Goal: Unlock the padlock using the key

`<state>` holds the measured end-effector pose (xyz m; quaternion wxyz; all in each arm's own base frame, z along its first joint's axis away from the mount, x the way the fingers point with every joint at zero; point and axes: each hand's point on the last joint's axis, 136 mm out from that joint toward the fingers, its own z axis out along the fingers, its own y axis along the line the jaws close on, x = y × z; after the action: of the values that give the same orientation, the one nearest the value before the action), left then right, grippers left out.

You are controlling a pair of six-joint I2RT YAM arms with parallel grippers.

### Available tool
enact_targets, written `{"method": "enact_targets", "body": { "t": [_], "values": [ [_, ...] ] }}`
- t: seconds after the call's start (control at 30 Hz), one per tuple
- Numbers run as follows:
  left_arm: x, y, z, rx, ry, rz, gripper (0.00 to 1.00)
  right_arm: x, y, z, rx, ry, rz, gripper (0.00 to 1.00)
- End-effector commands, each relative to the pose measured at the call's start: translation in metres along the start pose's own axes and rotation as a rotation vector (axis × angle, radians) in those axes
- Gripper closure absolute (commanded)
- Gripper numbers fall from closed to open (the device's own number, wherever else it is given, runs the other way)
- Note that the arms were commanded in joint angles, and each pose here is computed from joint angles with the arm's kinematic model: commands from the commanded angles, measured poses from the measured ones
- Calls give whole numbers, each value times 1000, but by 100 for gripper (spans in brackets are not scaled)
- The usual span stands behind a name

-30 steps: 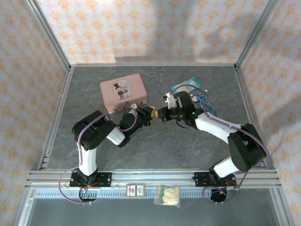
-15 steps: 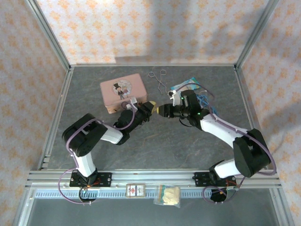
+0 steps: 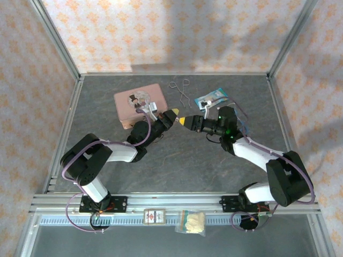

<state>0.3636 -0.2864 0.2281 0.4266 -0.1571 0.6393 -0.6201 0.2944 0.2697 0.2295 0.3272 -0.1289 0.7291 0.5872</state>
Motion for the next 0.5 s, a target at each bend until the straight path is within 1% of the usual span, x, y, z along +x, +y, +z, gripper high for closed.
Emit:
{"method": "enact_targets", "body": {
  "t": [0.0,0.23,0.47],
  "values": [
    [-5,-26,2,114,-3,32,100,-7,11,3,-63,-12,-29,59],
    [-7,-40,-5,187,-13,14,100,-6,4,9,-69,-3,-24,59],
    [-4,-39,-5,211,-2,-16,100,-5,12,10,-128,6,-18,72]
  ]
}}
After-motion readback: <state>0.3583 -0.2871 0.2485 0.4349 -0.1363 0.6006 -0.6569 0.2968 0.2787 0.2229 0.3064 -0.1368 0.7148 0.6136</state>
